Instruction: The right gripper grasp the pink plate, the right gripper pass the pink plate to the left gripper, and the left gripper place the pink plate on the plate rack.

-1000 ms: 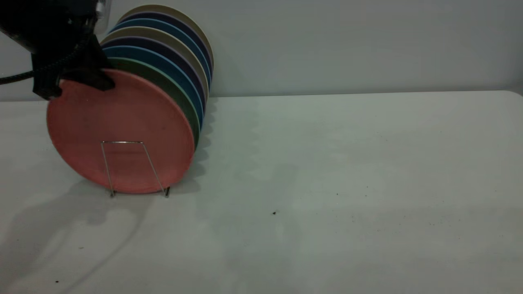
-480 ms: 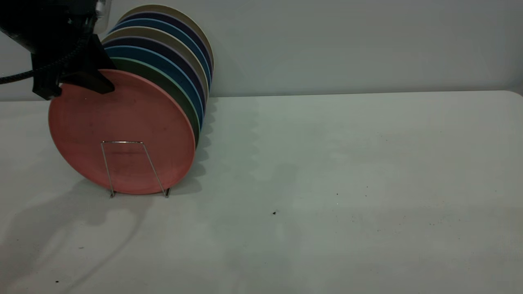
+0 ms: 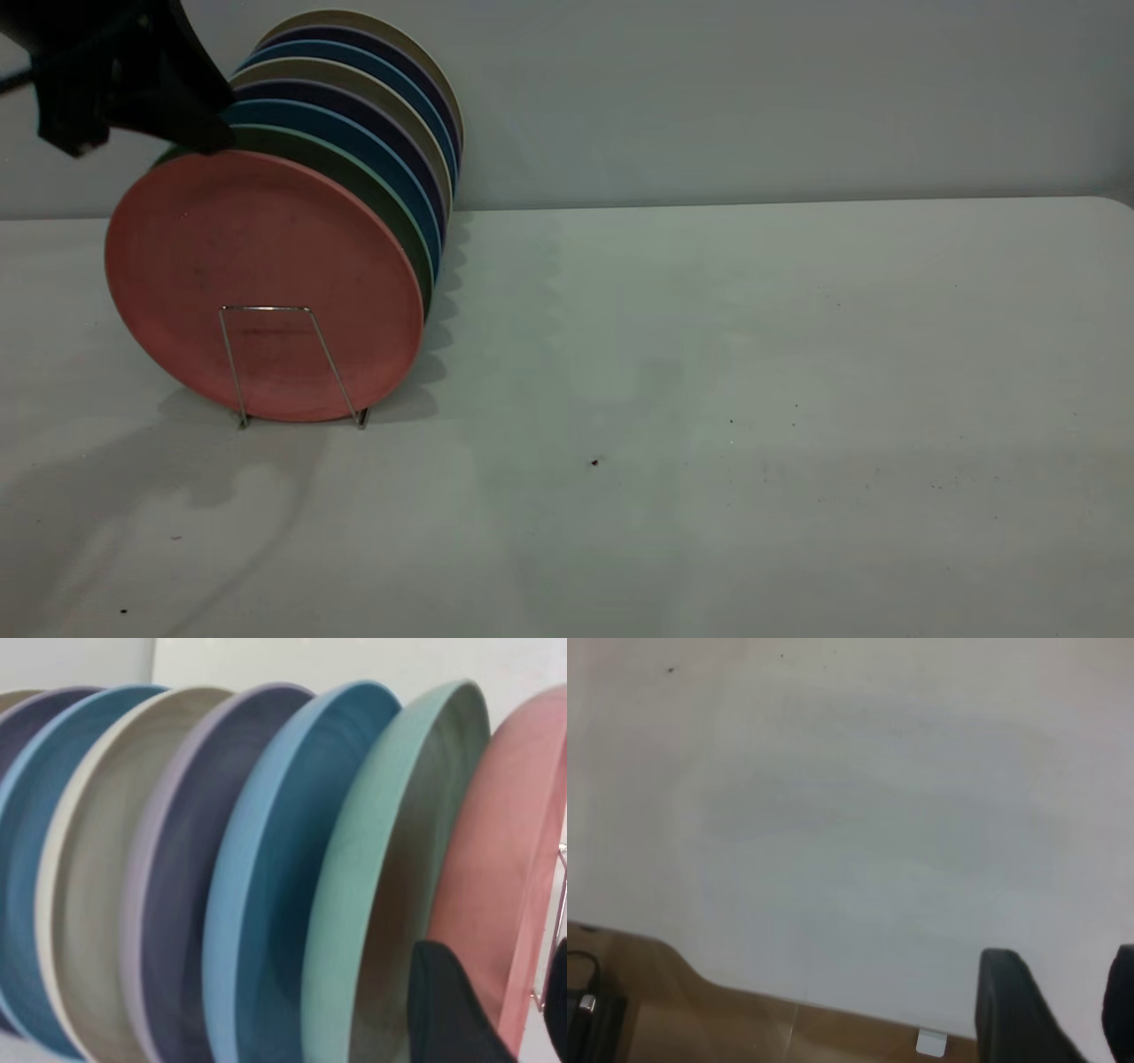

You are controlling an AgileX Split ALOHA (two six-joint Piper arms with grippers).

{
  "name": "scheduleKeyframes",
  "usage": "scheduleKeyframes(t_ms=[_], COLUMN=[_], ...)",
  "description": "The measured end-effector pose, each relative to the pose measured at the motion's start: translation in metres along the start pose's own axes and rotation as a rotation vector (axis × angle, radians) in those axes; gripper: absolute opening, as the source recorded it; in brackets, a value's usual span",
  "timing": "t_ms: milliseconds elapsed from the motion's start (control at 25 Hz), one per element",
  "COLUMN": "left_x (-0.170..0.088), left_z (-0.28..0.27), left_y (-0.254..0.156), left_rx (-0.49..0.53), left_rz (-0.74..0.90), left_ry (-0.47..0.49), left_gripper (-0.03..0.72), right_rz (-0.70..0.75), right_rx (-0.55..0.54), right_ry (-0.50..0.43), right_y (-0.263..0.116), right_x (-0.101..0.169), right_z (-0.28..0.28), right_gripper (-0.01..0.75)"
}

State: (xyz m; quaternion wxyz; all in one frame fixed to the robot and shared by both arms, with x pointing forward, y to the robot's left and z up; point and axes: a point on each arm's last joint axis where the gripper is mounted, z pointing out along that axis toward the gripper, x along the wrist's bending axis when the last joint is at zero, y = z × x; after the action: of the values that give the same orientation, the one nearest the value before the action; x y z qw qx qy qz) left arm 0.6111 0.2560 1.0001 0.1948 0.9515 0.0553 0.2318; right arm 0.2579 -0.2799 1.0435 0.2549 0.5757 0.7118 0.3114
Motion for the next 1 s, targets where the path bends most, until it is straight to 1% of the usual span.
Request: scheduleKeyframes(t_ms=[240, 440, 480, 640, 880, 1000], left_x=[-0.003, -0.015, -0.019, -0.041, -0.089, -0.101], left_z=[-0.04, -0.096, -0.109, -0.155, -0.221, -0.244], left_y=[0.016, 0.037, 0.041, 0.047, 0.047, 0.045], left_rx=[-0.036, -0.09, -0.093, -0.042, 0.109, 0.116], left_rz=[-0.108, -0.317, -0.36, -0.513, -0.764, -0.877], left_ry=[0.011, 0.018, 0.022, 0.014, 0.021, 0.123], left_gripper=[0.315, 0.315, 0.315, 0.315, 0.315, 0.315], right_rz=[0.0, -0.016, -0.009, 0.03, 0.052, 0.042], right_rx=[0.0, -0.004, -0.006, -0.036, -0.032, -0.03], right_ry=[-0.001, -0.057, -0.057, 0.0, -0.013, -0.002], right_y=[0.0, -0.003, -0.003, -0.002, -0.002, -0.003], right_x=[0.0, -0.005, -0.004, 0.001, 0.0, 0.0], right_z=[0.0, 0.0, 0.001, 0.0, 0.001, 0.001], right_gripper=[0.266, 0.266, 0.266, 0.266, 0.266, 0.266])
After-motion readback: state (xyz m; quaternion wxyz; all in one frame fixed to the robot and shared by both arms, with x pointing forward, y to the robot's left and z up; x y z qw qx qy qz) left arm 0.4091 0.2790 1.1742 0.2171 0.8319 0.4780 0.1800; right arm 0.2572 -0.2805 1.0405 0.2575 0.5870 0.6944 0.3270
